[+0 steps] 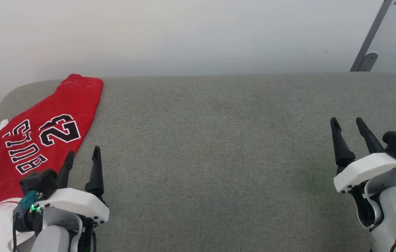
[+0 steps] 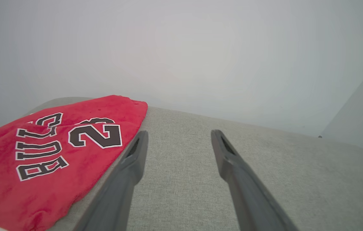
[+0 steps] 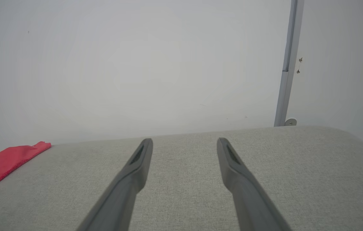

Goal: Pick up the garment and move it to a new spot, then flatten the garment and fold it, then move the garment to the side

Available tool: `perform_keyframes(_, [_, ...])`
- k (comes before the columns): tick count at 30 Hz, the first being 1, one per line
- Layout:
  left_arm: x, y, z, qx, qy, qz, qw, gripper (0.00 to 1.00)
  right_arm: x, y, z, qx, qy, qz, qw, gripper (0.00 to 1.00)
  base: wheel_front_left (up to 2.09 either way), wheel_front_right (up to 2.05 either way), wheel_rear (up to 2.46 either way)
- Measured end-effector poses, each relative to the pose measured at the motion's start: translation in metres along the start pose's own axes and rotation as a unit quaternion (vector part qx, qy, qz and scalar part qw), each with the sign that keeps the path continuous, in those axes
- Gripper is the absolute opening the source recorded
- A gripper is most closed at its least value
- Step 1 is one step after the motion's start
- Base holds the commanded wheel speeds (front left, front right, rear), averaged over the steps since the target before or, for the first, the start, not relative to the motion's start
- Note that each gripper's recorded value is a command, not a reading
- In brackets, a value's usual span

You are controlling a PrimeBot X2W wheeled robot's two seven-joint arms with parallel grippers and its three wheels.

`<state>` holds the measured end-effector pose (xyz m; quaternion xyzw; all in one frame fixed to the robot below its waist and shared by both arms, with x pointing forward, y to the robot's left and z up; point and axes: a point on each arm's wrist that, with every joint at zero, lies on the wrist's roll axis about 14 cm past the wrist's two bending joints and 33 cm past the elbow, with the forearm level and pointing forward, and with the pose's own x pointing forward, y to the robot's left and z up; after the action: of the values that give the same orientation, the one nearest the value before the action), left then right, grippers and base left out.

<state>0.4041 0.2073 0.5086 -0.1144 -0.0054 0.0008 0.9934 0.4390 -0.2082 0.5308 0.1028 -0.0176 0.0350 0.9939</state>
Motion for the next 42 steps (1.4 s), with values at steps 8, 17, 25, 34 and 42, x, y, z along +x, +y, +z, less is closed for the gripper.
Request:
perform_keyframes(8, [-0.001,-0.001,-0.002,0.023,-0.002,-0.004,1.0,1.0,0.0,0.0,0.003,-0.023,-0.006,0.004,1.0,1.0,0.0,0.0,0.0])
perform_keyframes(17, [-0.006,0.006,-0.005,0.042,-0.001,0.0,0.999,1.0,0.0,-0.003,0.013,-0.045,-0.022,0.002,0.999,1.0,0.0,0.0,0.0])
perform_keyframes(25, [-0.011,0.01,-0.005,0.05,-0.006,0.004,0.999,1.0,0.0,-0.007,0.02,-0.065,-0.034,0.0,0.997,1.0,0.0,0.0,0.0])
perform_keyframes(34, [-0.014,0.014,-0.006,0.057,-0.009,0.006,0.998,1.0,0.002,-0.006,0.023,-0.089,-0.039,0.004,0.995,1.0,0.0,0.0,0.0])
perform_keyframes(42, [-0.018,0.019,-0.008,0.076,-0.007,0.01,0.997,1.0,0.008,0.0,0.024,-0.095,-0.044,0.011,0.994,1.0,0.0,0.0,0.0])
